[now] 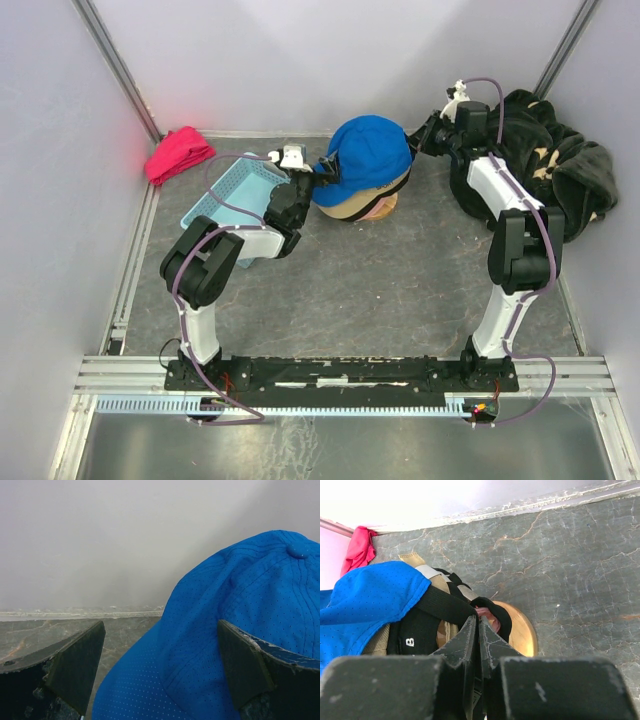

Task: Stack the hats
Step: Stack the hat on the hat.

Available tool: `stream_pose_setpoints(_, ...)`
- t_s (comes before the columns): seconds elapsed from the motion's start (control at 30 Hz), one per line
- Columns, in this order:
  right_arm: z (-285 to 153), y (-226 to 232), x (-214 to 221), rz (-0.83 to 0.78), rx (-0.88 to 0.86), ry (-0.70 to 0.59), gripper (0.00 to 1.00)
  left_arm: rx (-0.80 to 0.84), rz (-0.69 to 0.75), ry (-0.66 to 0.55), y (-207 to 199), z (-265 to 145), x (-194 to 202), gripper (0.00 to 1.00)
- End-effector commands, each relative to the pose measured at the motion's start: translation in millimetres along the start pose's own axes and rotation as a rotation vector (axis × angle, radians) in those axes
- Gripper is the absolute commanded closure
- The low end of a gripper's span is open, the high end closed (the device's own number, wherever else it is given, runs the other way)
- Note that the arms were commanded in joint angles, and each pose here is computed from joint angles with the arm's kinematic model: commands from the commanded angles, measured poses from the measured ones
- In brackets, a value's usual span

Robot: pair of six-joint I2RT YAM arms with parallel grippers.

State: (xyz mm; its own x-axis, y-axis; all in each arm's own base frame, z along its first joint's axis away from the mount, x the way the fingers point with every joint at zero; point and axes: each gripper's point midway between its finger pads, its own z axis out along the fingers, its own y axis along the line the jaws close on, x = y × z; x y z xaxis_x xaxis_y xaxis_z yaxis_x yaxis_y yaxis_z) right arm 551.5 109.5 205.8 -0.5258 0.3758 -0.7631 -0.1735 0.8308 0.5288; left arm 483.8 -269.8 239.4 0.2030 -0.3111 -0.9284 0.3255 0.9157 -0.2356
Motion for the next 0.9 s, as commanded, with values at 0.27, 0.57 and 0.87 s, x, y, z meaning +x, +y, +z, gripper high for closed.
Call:
stream_pose_setpoints(0.27, 11.6, -12.0, 1.8, -0.04, 0.075, 0.015, 0.9, 0.042, -0.063, -0.035, -17.2, -18.1, -12.8, 0.01)
stream_pose_setpoints(0.57, 18.4, -24.5, 24.5, -0.032, 0.115, 0.066, 0.91, 0.049, -0.081, -0.002, -21.7, -32.3, 4.4, 0.02)
stream_pose_setpoints(0.87, 20.6, -32.6, 50.3, -0.017, 0.136, 0.099, 0.91, 0.061, -0.084, 0.023, -29.8, -40.8, 17.6, 0.02)
